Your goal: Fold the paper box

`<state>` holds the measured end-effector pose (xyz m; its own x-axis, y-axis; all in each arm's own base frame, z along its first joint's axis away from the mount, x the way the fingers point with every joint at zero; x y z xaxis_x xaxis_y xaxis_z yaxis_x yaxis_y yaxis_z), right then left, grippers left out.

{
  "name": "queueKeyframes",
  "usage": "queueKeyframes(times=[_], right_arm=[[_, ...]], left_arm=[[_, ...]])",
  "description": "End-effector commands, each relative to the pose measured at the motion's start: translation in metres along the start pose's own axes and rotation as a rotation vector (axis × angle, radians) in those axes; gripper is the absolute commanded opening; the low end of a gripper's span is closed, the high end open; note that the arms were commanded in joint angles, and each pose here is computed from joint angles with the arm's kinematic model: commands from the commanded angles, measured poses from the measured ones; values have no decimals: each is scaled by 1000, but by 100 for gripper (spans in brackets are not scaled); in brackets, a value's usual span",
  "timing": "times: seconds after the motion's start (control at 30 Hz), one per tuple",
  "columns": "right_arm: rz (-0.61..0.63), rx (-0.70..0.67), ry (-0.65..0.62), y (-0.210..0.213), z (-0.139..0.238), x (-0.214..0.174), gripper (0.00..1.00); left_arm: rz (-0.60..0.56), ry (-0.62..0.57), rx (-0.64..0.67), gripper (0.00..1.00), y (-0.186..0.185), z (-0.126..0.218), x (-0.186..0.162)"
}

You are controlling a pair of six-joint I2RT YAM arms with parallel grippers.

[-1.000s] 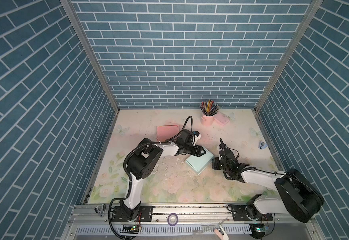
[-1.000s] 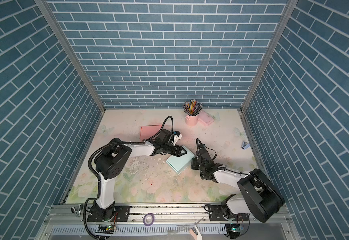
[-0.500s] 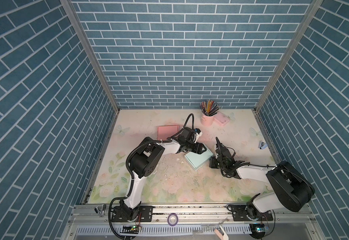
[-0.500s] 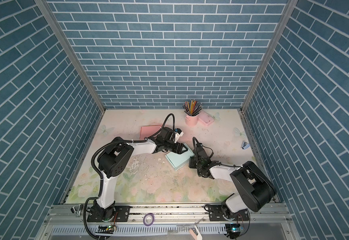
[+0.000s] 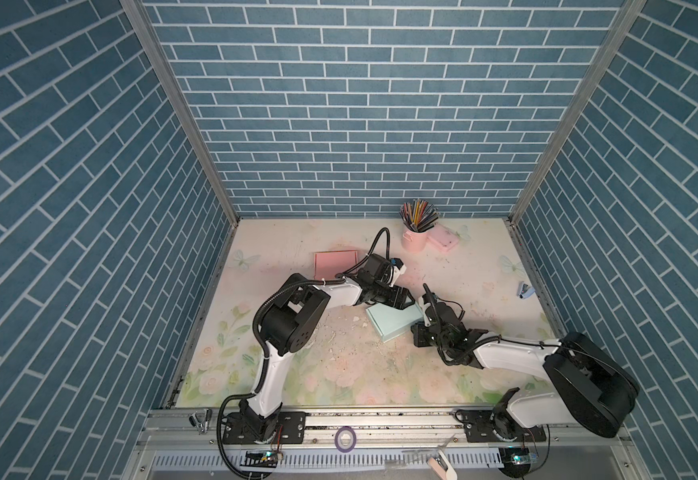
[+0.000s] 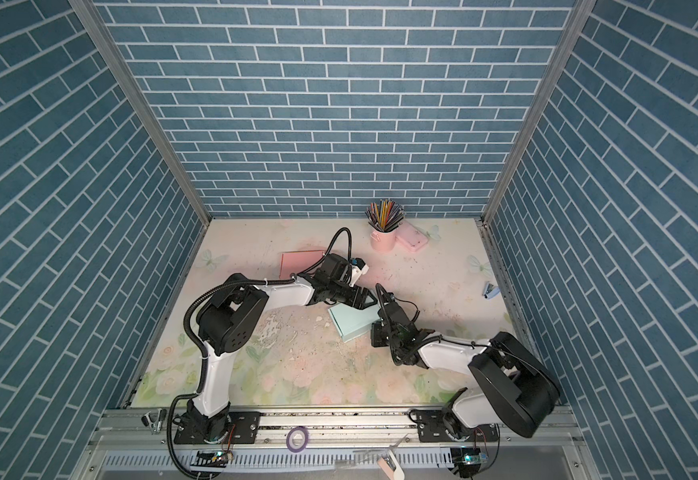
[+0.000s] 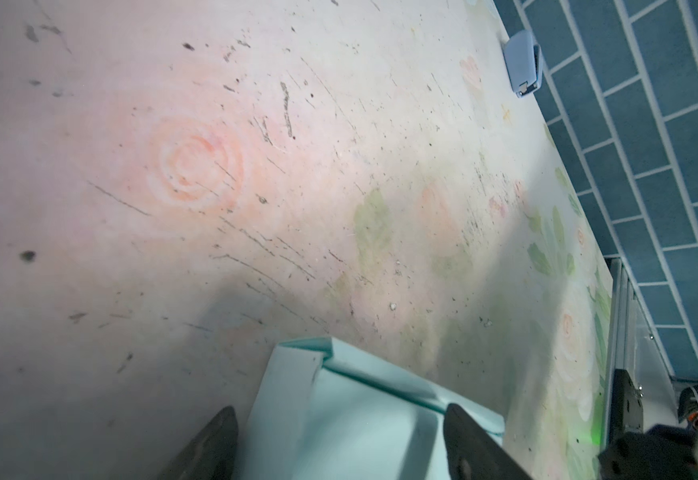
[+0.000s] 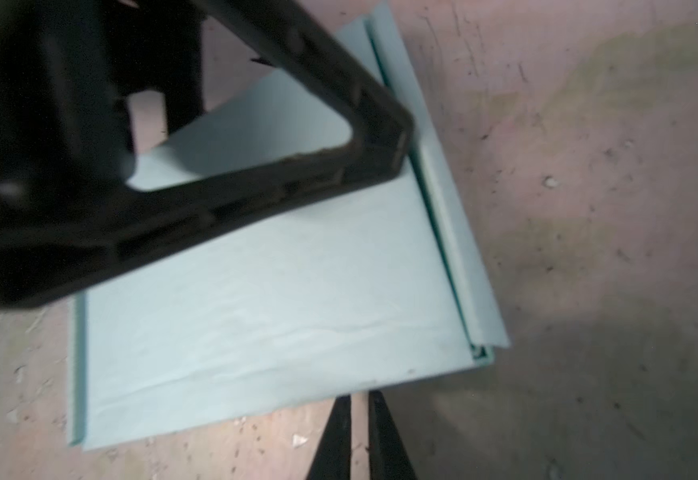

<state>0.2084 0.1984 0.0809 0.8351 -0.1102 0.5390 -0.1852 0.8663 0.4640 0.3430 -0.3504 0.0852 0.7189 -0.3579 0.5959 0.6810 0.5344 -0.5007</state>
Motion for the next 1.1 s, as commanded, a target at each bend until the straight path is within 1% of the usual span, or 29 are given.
queueKeyframes(times=[0.0, 0.07, 0.2, 0.27, 0.4, 0.5, 0.67, 0.93, 1.07], right_arm=[[18, 47, -73, 6, 17, 8, 16], [22, 41, -91, 4, 26, 9, 17], [24, 35, -122, 4, 41, 12, 17], [31, 51, -126, 8, 46, 16, 16], [99, 41, -101, 21, 47, 16, 10], [118, 38, -78, 29, 43, 14, 7], [144, 40, -30, 44, 29, 2, 6], [165, 64, 77, 68, -3, -20, 4], [169, 80, 108, 74, -13, -27, 4]], left_arm=[[10, 10, 1, 81, 4, 10, 8], [8, -7, 25, 82, 7, 21, 16], [-26, -54, 80, 82, 3, 53, 23], [-34, -66, 103, 82, 1, 68, 18], [-7, -75, 112, 83, 4, 90, -2], [8, -60, 97, 82, 4, 95, -18], [18, -51, 64, 82, 2, 95, -36], [43, -32, 43, 83, 13, 83, -47], [56, -50, 11, 82, 10, 81, -47]])
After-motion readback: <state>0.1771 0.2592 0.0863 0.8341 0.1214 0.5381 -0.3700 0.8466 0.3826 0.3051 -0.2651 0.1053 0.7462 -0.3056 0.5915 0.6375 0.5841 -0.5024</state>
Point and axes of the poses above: each gripper's point midway between its finger pads, its own z axis back along the fingers, its own y axis along the line the jaws close on, x = y × z, the point moved 6 cm from there along z, back along the fingers, and after that the axes turned 8 degrees about -z, right-handed, at the moved point
